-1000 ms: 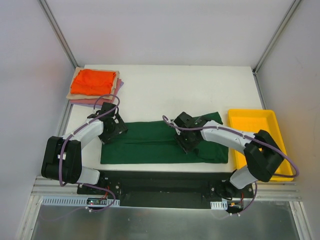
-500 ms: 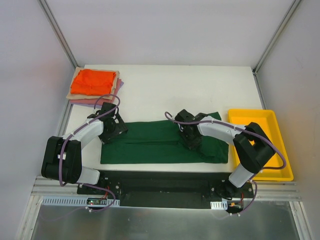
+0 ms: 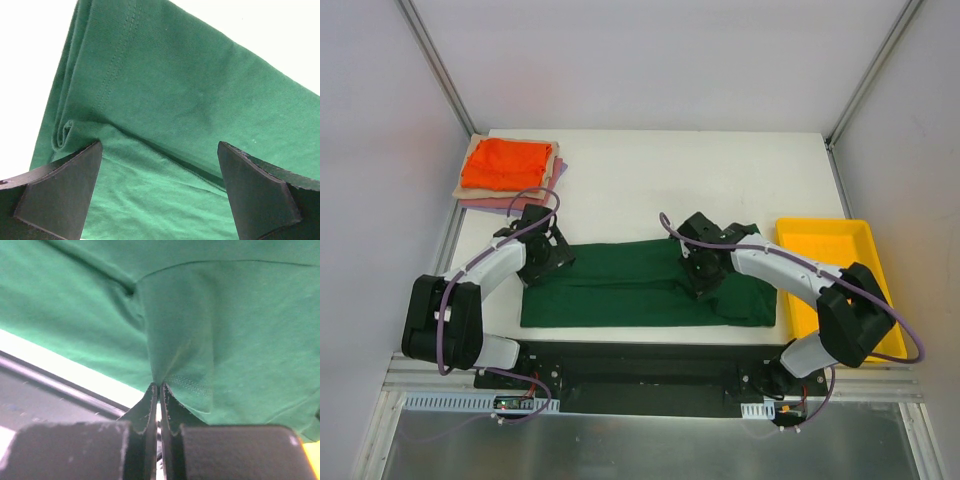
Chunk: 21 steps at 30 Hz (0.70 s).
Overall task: Fold and stack the t-shirts
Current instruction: Fold the other side of the tshirt into a rectangle
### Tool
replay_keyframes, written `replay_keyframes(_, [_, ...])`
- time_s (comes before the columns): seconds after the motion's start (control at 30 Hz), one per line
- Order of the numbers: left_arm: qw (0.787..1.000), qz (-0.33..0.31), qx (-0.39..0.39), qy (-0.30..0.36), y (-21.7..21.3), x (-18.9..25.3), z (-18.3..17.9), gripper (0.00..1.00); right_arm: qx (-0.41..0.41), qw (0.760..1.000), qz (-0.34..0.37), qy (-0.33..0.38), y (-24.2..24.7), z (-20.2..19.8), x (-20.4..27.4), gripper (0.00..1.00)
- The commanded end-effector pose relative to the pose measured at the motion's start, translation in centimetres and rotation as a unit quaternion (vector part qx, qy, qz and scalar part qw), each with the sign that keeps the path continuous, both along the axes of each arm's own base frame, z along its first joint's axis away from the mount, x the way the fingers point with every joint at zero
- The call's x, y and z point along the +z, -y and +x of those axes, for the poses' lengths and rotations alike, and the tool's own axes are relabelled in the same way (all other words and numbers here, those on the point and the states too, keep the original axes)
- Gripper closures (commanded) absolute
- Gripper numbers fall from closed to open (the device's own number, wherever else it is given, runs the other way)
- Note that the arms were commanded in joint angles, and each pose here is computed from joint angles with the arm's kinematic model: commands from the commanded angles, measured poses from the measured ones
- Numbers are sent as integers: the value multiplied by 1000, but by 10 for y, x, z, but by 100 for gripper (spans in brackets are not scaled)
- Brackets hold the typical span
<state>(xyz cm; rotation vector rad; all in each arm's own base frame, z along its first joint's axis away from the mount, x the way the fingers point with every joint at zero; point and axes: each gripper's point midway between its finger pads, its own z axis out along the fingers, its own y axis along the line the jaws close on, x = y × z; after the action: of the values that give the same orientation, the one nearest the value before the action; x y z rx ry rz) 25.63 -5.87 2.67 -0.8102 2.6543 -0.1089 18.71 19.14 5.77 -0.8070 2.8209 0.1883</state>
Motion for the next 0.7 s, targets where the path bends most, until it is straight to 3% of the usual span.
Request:
replay_keyframes(0.0, [999, 21, 16, 33, -12, 23, 14, 1, -23, 992, 90, -82, -28, -33, 27, 99])
replay_keyframes(0.13, [998, 26, 31, 37, -15, 32, 16, 1, -37, 980, 156, -117, -56, -45, 32, 98])
replay_keyframes(0.23, [998, 23, 37, 37, -14, 37, 18, 1, -49, 973, 191, -115, -71, -39, 33, 82])
replay_keyframes(0.27, [998, 24, 37, 37, -14, 38, 18, 1, -51, 973, 194, -113, -72, -38, 33, 67])
replay_keyframes(0.3, [998, 24, 37, 36, -14, 40, 18, 1, -53, 974, 193, -109, -72, -37, 34, 31])
replay_keyframes(0.33, [998, 23, 37, 37, -14, 43, 18, 1, -57, 976, 185, -97, -69, -33, 34, 4])
replay_keyframes(0.5, [998, 4, 34, 60, -8, 60, 21, 1, -92, 979, 180, -23, -50, -17, 52, 4])
replay_keyframes(0.67, [997, -34, -7, 65, 16, 63, 27, 1, -226, 959, 171, -5, -7, -7, 42, 4])
